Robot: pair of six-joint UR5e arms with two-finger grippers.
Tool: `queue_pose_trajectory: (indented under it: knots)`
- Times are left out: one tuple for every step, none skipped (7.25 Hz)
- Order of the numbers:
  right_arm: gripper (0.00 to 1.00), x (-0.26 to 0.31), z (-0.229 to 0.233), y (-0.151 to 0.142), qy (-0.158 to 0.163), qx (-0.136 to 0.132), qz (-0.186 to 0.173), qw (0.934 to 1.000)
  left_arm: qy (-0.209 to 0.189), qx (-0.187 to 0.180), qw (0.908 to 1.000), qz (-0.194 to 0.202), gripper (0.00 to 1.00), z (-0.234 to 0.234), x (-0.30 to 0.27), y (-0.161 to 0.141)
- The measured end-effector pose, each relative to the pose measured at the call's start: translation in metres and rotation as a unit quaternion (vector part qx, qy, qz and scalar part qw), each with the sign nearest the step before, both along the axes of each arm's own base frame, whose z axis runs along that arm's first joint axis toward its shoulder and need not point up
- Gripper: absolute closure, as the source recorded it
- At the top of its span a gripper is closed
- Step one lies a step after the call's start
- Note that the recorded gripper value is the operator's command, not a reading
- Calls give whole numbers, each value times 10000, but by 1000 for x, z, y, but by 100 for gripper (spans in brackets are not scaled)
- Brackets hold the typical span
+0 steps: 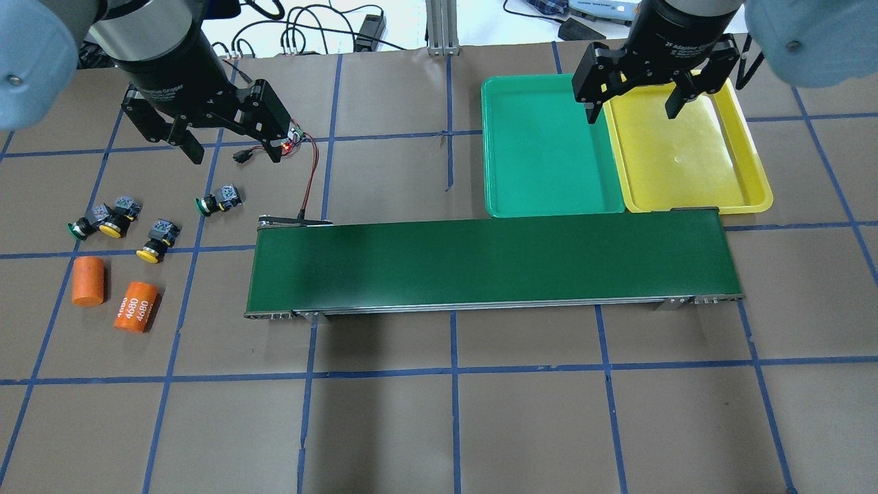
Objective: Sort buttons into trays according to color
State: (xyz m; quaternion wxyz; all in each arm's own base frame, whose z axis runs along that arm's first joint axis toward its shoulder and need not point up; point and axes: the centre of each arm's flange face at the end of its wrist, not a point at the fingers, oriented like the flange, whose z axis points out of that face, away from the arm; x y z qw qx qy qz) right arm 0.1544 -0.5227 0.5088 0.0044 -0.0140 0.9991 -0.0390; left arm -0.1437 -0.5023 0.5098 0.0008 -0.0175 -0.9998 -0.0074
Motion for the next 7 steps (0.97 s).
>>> queue_pose_trajectory:
  knots:
    - [0, 1, 1, 1, -1, -18, -2, 10000, -4, -5, 10000, -4, 0, 0, 0, 0]
    - [0, 2, 3, 2, -2, -37, -14, 10000, -10, 1, 10000, -6, 0, 0, 0, 1]
    - [0, 3, 3, 2, -8, -44, -18, 10000, -15, 17, 10000, 3, 0, -1, 1, 0]
    - [0, 4, 4, 2, -16, -53, -14, 10000, -17, 26, 10000, 8, 0, -2, 4, -2]
    - [0, 5, 4, 3, -22, -59, -4, 10000, -20, 31, 10000, -43, 0, -3, 10, -4]
    - [0, 6, 4, 3, -25, -60, 8, 10000, -21, 54, 9999, -156, 0, -6, 21, -8]
    - [0, 6, 4, 3, -26, -59, 13, 10000, -12, 119, 9995, -291, 0, -11, 41, -13]
